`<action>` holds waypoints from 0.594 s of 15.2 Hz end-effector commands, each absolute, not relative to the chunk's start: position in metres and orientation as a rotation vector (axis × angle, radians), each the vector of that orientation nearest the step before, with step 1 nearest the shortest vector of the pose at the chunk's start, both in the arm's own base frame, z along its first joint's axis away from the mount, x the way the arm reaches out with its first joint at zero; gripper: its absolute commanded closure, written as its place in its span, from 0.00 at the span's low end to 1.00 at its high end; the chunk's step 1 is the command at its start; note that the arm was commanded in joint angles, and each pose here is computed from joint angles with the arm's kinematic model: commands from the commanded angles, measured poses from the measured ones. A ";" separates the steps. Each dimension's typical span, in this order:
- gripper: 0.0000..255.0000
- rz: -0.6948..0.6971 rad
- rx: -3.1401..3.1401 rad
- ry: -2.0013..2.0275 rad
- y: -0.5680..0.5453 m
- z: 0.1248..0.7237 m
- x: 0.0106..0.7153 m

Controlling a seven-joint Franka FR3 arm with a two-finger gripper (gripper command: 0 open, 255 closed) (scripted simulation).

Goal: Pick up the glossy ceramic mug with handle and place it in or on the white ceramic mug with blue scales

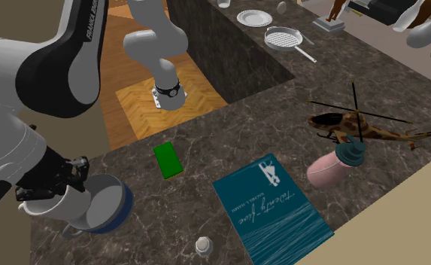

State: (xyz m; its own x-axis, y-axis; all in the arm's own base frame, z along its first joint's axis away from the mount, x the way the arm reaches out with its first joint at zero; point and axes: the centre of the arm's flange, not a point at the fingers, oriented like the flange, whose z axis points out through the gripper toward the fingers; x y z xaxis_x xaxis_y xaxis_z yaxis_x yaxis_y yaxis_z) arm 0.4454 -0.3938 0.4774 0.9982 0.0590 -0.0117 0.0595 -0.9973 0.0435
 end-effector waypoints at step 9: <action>1.00 -0.015 3.096 0.092 -0.393 0.449 0.446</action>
